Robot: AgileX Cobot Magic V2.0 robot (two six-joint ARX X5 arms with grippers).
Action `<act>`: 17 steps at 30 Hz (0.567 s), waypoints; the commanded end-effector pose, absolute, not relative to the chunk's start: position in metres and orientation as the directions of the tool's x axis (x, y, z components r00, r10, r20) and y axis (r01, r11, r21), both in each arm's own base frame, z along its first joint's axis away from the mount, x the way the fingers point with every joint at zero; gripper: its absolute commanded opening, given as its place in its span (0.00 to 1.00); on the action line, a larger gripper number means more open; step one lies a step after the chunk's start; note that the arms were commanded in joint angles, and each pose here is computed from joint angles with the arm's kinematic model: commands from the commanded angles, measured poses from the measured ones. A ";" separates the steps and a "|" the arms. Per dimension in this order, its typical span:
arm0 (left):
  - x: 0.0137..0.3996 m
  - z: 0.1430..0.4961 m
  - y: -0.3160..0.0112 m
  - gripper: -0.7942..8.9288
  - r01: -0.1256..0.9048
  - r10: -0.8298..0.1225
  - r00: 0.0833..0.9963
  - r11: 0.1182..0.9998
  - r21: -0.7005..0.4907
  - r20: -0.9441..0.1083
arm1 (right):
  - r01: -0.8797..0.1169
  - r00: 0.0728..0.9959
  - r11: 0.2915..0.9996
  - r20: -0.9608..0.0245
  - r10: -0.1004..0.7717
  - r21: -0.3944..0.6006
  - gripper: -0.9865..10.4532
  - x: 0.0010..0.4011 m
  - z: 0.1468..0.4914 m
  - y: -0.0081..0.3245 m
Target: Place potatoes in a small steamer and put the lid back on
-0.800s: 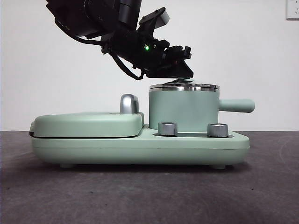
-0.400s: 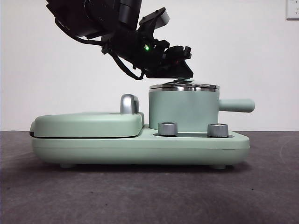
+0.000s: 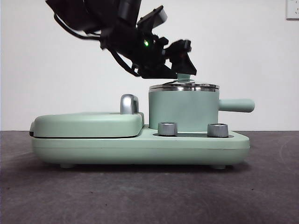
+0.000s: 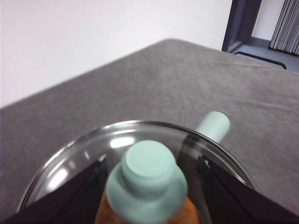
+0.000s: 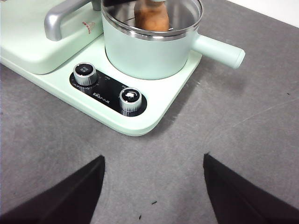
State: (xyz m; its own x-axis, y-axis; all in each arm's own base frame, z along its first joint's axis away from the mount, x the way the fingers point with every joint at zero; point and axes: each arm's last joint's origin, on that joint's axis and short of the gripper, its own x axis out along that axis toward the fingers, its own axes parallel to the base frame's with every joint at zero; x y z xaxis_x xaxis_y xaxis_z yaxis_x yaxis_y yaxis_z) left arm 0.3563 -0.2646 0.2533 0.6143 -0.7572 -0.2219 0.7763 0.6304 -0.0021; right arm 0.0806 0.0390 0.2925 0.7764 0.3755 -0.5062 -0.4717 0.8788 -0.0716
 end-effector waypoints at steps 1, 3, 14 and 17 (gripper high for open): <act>0.344 0.289 -0.260 0.41 0.779 -0.767 0.612 0.626 -0.020 -0.191 | -0.479 0.778 0.874 -0.500 0.380 -0.082 0.37 0.081 0.294 0.040; 0.335 0.302 -0.252 0.41 0.777 -0.761 0.610 0.629 -0.022 -0.219 | -0.480 0.778 0.874 -0.500 0.380 -0.082 0.37 0.081 0.294 0.040; 0.289 0.343 -0.177 0.40 0.743 -0.720 0.628 0.668 -0.047 -0.295 | -0.477 0.778 0.876 -0.500 0.382 -0.074 0.37 0.081 0.294 0.040; 0.268 0.333 -0.147 0.40 0.701 -0.685 0.661 0.709 -0.074 -0.306 | -0.477 0.778 0.876 -0.500 0.382 -0.074 0.37 0.081 0.294 0.040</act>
State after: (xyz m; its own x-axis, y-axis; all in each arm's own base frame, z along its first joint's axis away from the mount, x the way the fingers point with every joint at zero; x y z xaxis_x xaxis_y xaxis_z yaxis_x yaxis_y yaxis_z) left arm 0.2735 -0.1511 0.3332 0.6586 -0.6842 -0.3131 0.7063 0.7057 -0.0564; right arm 0.0806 0.0390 0.2925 0.7762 0.3758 -0.5062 -0.4717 0.8789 -0.0707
